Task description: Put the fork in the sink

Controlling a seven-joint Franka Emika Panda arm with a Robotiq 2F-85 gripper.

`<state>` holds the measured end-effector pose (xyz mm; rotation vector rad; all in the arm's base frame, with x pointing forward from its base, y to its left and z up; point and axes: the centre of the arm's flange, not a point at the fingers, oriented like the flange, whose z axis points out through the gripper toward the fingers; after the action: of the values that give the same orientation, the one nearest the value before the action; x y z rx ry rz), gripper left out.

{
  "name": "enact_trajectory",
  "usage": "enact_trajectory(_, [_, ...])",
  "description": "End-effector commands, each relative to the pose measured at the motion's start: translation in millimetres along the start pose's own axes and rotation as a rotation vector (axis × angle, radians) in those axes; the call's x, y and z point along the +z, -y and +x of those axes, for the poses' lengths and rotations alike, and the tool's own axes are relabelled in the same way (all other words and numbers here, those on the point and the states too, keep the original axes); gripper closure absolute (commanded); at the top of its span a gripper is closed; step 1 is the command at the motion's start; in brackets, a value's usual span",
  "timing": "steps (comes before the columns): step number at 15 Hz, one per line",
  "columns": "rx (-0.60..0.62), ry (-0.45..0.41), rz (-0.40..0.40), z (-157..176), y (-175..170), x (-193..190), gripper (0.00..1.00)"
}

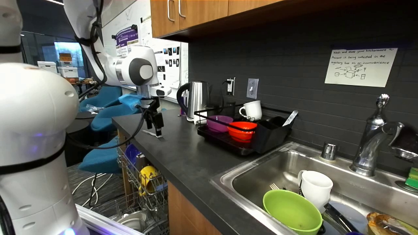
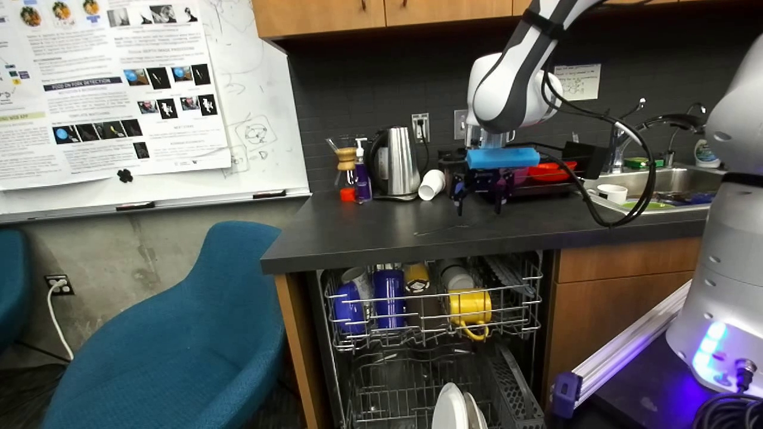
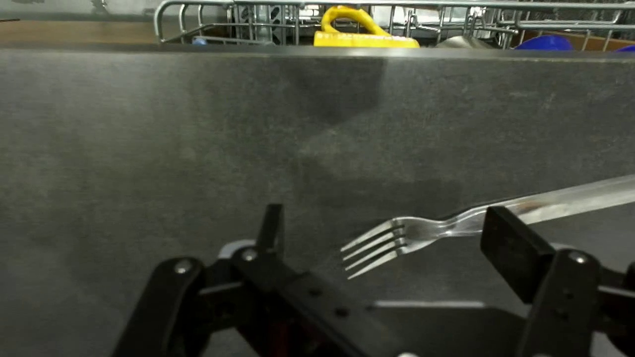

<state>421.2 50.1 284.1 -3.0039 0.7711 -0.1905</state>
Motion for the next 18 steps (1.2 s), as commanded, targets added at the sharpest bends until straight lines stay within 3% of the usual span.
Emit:
enact_trajectory(1, [-0.022, 0.018, 0.020, 12.4, 15.4, 16.2, 0.00])
enact_trajectory(8, [-0.068, -0.006, -0.001, 26.4, 28.1, 20.3, 0.00])
enact_trajectory(18, [-0.180, -0.009, -0.061, 19.5, 33.3, 34.9, 0.00])
